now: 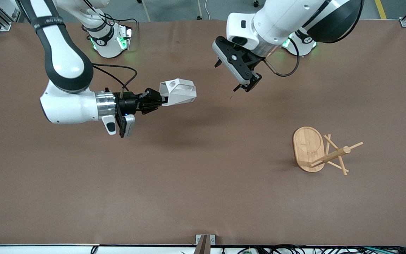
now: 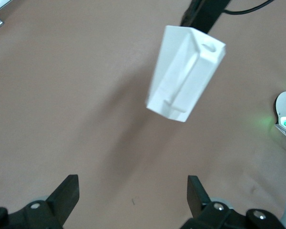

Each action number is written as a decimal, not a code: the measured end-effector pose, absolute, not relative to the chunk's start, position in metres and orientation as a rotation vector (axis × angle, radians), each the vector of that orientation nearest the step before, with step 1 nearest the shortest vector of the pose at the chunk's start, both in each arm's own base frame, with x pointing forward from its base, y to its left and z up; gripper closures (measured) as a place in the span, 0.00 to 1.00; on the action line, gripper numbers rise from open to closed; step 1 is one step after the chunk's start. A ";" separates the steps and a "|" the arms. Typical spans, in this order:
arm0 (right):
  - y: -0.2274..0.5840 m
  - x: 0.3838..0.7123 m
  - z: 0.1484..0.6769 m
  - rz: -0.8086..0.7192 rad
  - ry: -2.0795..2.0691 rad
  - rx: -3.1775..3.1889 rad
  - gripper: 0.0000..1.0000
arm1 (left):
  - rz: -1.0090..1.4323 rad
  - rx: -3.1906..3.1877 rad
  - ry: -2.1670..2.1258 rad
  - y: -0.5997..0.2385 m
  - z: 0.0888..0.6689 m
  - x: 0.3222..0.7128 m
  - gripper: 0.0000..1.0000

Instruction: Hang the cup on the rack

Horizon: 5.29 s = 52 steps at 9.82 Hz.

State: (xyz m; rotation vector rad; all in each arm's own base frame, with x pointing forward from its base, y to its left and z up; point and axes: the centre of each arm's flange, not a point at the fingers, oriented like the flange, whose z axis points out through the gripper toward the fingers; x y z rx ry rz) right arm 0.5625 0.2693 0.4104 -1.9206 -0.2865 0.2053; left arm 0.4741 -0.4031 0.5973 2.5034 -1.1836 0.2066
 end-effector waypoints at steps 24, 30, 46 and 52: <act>0.333 0.547 0.426 0.229 -0.222 -1.682 0.06 | 0.288 2.427 -1.354 -0.402 0.564 0.475 0.23; 0.215 0.595 0.409 -0.048 -0.096 -2.012 0.00 | 0.101 2.679 -0.920 -0.288 0.549 0.536 0.23; -0.031 0.536 0.671 0.042 -0.092 -3.141 0.00 | -0.280 2.859 -0.417 -0.114 0.426 0.590 0.23; -0.037 0.527 0.678 0.048 -0.252 -3.129 0.00 | -0.292 2.860 -0.503 -0.104 0.415 0.593 0.23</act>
